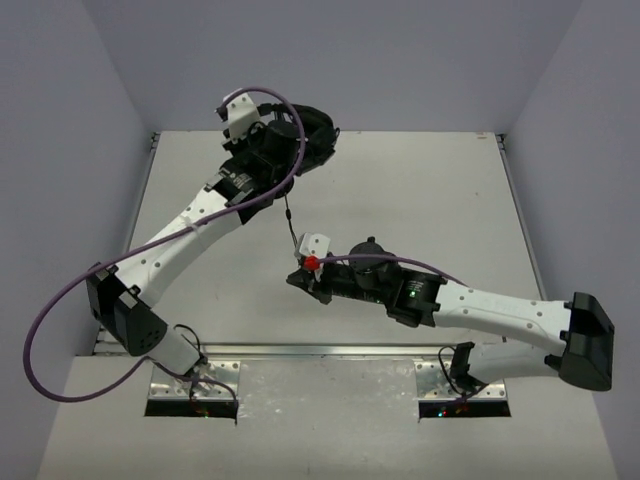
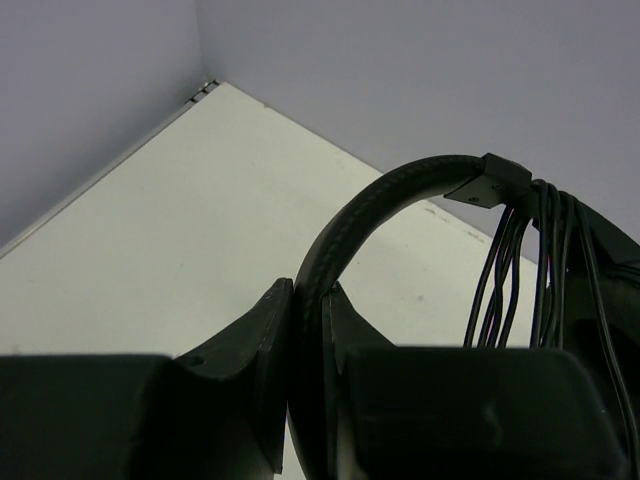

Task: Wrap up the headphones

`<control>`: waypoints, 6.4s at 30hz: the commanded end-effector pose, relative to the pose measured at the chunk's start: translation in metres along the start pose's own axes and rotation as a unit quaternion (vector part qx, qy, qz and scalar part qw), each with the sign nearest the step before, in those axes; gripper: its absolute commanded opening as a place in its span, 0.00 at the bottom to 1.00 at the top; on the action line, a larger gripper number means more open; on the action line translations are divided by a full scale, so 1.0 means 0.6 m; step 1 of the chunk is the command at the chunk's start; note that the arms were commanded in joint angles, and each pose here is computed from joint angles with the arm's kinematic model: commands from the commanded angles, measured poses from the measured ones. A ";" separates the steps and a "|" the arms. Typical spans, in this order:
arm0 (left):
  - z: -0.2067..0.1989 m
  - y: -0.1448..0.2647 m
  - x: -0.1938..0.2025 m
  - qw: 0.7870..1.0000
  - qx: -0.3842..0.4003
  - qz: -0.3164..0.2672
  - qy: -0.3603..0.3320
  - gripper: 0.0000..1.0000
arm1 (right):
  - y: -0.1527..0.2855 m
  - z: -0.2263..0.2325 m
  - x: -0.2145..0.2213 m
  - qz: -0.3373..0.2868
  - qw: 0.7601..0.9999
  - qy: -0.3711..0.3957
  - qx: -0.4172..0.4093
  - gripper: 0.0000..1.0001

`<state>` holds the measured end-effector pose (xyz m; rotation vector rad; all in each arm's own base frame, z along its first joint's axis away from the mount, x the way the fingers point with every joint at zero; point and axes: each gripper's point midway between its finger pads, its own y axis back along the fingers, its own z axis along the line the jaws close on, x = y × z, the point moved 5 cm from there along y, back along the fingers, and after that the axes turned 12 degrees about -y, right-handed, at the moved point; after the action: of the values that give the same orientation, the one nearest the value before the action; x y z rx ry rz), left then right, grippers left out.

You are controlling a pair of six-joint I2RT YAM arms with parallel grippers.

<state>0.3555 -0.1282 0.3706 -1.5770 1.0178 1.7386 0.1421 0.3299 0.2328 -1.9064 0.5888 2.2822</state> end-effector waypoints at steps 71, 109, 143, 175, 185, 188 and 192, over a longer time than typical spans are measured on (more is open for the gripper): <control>-0.095 0.045 0.073 0.881 0.472 -0.031 0.010 0.00 | 0.166 -0.440 0.039 -0.033 0.913 -0.366 0.178 0.97; -0.208 0.081 0.306 0.526 0.830 0.085 -0.165 0.01 | 0.407 -0.250 -0.010 -0.044 0.824 -0.353 0.442 0.99; -0.175 0.132 0.558 0.536 0.806 0.161 -0.194 0.16 | 0.349 -0.239 0.030 -0.033 0.868 -0.375 0.323 0.99; 0.125 0.005 0.184 0.983 0.138 0.123 0.011 1.00 | 0.429 -0.252 -0.024 0.001 0.837 -0.251 0.487 0.99; 0.323 0.114 0.102 0.990 0.135 0.005 0.032 1.00 | 0.445 -0.222 0.001 -0.008 0.838 -0.208 0.505 0.99; 0.336 0.105 0.138 0.994 0.109 0.006 0.015 1.00 | 0.445 -0.214 0.007 -0.036 0.846 -0.198 0.494 0.99; 0.332 0.094 0.169 0.995 0.101 0.012 -0.011 1.00 | 0.439 -0.214 0.014 -0.035 0.847 -0.205 0.489 0.99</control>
<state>0.1810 -0.0012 0.2974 -1.5080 1.2056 1.5078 0.1632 0.0377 0.2571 -0.8642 1.2939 1.7078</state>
